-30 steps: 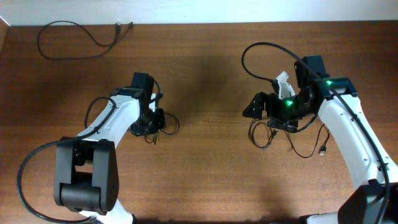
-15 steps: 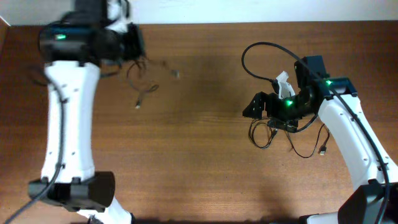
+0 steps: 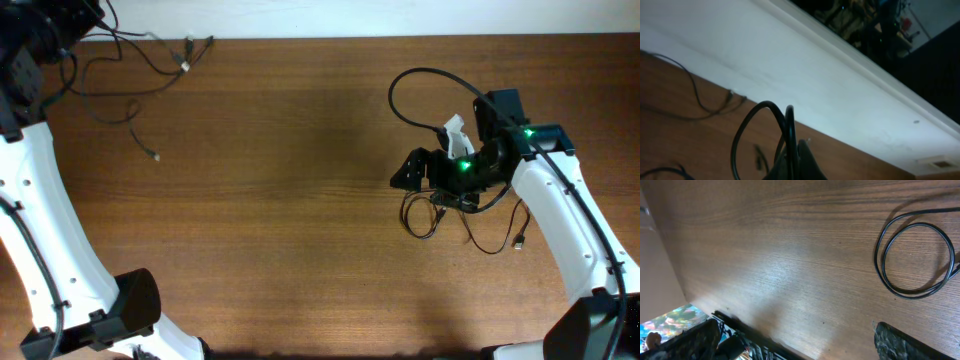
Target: Untangle cables
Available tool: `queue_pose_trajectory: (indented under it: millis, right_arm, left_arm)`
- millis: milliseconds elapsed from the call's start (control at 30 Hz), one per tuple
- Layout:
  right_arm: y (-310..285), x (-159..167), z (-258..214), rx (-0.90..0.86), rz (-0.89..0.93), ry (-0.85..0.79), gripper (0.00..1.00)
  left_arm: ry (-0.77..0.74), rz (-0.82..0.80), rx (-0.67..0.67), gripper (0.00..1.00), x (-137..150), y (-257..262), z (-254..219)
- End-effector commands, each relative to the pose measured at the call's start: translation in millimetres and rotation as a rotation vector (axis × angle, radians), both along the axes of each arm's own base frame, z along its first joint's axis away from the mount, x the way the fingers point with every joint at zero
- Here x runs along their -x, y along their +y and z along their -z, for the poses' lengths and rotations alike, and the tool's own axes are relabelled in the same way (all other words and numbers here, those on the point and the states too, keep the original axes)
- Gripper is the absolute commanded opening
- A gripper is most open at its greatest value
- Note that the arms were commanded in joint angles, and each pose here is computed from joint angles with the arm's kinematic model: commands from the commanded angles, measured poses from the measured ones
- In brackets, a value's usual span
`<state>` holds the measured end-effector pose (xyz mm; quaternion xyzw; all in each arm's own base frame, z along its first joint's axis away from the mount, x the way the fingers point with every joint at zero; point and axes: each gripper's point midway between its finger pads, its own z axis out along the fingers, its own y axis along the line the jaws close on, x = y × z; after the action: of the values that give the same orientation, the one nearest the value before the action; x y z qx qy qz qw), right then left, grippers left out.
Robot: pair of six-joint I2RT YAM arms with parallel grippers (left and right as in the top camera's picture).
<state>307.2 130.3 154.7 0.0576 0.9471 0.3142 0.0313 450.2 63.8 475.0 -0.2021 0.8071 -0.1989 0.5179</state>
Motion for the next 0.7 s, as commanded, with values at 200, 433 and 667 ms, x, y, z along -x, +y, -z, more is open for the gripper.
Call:
queue_pose_trajectory:
  millis: [200,433,667]
  right_arm:
    - [0,-1,0,0.003,-0.008,-0.009,0.98]
    - [0,-1,0,0.003,-0.008,-0.009,0.98]
    - [0,-1,0,0.003,-0.008,-0.009,0.98]
  left_arm:
    - [0.198,-0.158,-0.007,0.0,-33,50,75]
    - [0.389,-0.29,0.091,0.0,-19,104,135]
    - [0.461,-0.49,0.131,0.0,28,180,149]
